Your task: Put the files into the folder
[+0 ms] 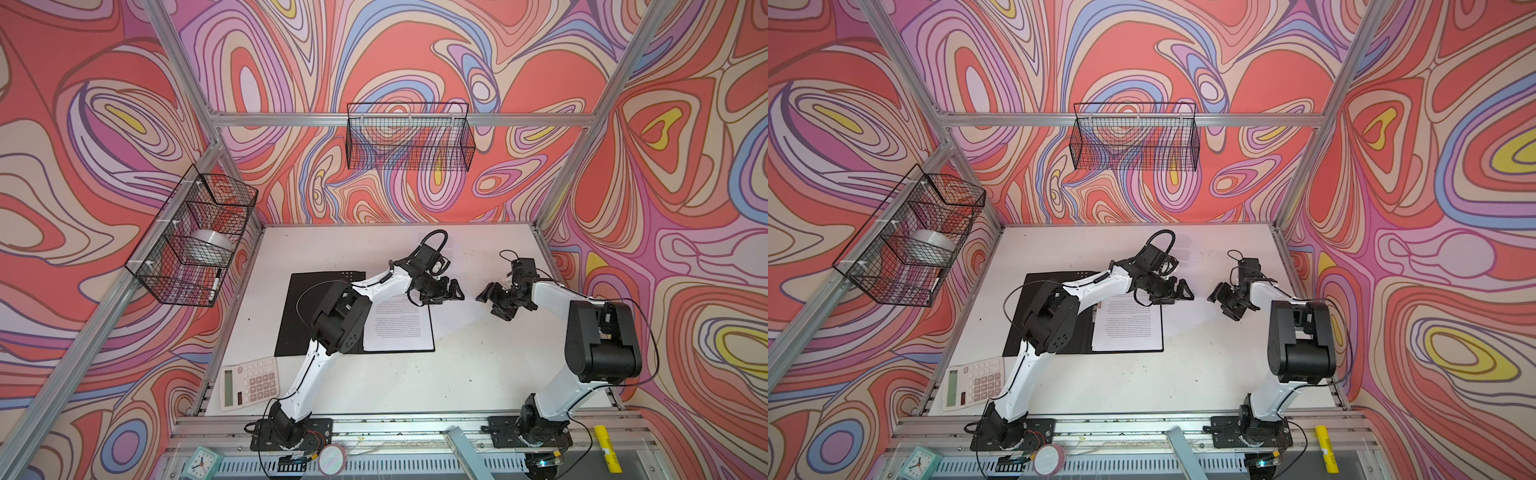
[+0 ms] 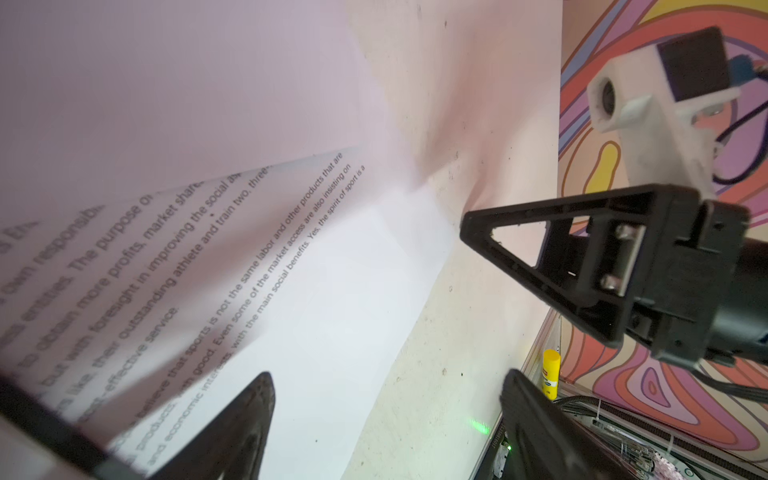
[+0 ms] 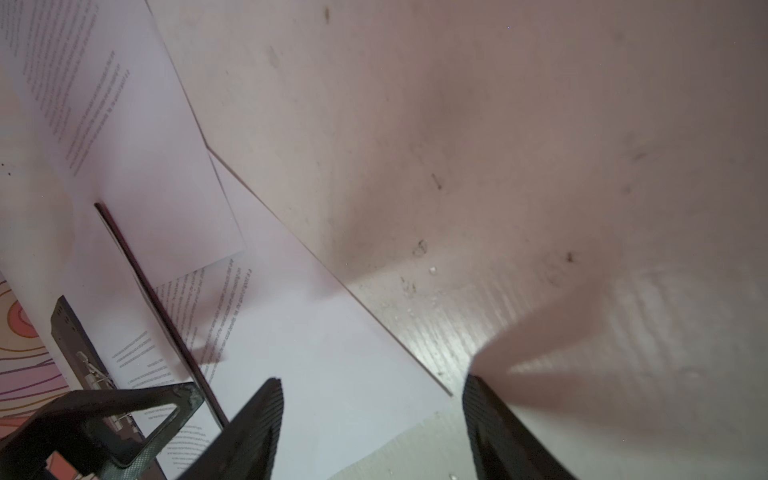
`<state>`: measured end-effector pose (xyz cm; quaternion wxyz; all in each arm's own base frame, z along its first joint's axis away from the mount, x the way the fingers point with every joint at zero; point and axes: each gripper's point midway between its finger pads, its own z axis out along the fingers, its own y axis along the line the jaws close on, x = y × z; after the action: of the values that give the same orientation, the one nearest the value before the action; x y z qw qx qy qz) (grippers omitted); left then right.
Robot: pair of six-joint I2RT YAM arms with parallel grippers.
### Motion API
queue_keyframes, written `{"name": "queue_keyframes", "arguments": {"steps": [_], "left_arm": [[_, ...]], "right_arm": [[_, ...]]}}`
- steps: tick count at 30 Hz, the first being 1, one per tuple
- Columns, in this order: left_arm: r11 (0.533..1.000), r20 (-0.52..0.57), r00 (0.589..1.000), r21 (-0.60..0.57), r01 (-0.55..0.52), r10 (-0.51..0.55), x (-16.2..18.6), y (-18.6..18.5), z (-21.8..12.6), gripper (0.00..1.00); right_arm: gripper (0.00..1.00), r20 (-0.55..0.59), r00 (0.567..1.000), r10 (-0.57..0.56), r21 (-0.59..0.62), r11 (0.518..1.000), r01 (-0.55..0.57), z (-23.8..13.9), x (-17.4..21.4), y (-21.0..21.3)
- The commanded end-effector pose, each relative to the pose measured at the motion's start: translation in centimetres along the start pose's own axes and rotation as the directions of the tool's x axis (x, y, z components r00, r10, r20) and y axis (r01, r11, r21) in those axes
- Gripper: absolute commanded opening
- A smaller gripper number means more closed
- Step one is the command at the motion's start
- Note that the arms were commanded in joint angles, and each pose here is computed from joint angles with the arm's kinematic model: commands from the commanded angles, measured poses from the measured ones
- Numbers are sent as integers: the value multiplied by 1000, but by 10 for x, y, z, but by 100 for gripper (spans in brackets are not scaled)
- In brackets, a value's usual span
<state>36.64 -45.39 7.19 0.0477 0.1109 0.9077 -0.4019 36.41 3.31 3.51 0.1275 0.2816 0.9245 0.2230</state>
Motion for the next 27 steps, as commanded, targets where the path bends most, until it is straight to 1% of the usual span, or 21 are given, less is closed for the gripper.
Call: {"name": "queue_keyframes", "arguments": {"steps": [1, 5, 13, 17, 22, 25, 27], "left_arm": [[1000, -42, 999, -29, 9, -10, 8, 8, 9, 85], [998, -58, 998, -59, 23, -26, 14, 22, 15, 85], [992, -87, 995, -117, 42, -52, 24, 43, 23, 85], [989, -99, 993, -140, 51, -66, 30, 51, 24, 85], [988, -105, 992, -143, 50, -66, 33, 54, 25, 85], [987, -106, 992, -151, 45, -61, 33, 55, 24, 85], [987, -107, 993, -158, 40, -58, 34, 57, 23, 85]], "right_arm": [[75, -11, 1000, 6, 4, 1000, -6, 7, 3, -6], [76, -30, 999, 19, 7, 1000, -19, 12, 7, -9], [83, -75, 997, 19, -17, 1000, -21, 16, 15, -6], [84, -120, 993, 22, -76, 997, -31, 21, 26, -1], [85, -170, 985, 40, -133, 989, -63, 38, 33, 2], [87, -169, 985, 32, -182, 981, -62, 39, 28, 12], [89, -149, 989, 7, -214, 976, -39, 37, 20, 21]]}}
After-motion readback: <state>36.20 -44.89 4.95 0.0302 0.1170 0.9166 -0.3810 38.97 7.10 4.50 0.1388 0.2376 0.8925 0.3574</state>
